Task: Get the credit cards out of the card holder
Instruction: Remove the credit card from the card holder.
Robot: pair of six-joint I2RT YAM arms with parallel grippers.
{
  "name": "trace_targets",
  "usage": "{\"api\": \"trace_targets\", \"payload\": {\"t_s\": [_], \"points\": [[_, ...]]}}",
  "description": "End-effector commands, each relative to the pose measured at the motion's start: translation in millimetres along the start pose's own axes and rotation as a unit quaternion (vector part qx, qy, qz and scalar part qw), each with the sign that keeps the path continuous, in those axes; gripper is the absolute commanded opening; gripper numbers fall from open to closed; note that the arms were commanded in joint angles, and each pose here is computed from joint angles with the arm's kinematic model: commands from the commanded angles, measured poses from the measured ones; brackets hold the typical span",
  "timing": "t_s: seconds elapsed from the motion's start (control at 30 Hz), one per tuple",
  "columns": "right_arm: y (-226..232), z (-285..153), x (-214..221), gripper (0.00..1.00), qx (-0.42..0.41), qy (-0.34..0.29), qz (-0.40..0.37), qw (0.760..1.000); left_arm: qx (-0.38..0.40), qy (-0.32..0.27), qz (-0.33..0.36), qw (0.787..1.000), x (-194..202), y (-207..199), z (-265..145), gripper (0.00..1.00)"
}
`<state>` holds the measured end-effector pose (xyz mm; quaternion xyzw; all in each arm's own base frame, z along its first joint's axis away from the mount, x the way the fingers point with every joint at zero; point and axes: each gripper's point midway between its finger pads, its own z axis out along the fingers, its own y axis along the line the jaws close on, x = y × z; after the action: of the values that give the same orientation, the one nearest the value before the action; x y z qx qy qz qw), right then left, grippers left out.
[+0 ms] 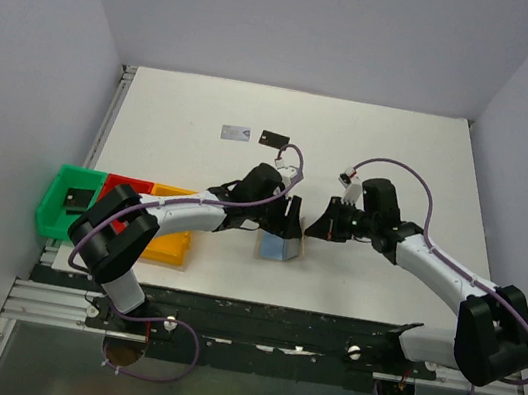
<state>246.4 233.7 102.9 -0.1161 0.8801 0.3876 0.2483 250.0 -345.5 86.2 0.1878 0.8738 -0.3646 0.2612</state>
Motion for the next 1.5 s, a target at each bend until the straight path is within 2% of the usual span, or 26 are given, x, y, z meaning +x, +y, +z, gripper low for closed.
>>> {"api": "trace_targets", "payload": {"t_s": [0.0,0.13,0.47,1.03,1.47], "points": [[3.8,-1.3,-0.9,0.0,-0.012,-0.002,-0.01,1.0,-0.016,-0.027,0.004,0.999,-3.4,2.1,-13.6,0.67],[3.3,-1.0,-0.3,0.0,-0.012,-0.002,-0.009,1.0,-0.022,-0.038,0.001,0.999,-3.5,4.8,-18.2,0.67],[6.0,-1.7,-0.9,0.0,-0.019,-0.002,-0.006,1.0,-0.013,-0.006,0.001,1.0,2.3,4.5,-3.2,0.66],[6.2,-0.3,-0.2,0.0,-0.021,0.0,-0.006,1.0,-0.004,0.01,0.009,1.0,4.8,-2.1,4.8,0.69],[0.7,-0.6,1.8,0.0,-0.009,-0.001,-0.007,1.0,-0.026,0.006,0.005,1.0,10.6,7.6,1.8,0.65]]}}
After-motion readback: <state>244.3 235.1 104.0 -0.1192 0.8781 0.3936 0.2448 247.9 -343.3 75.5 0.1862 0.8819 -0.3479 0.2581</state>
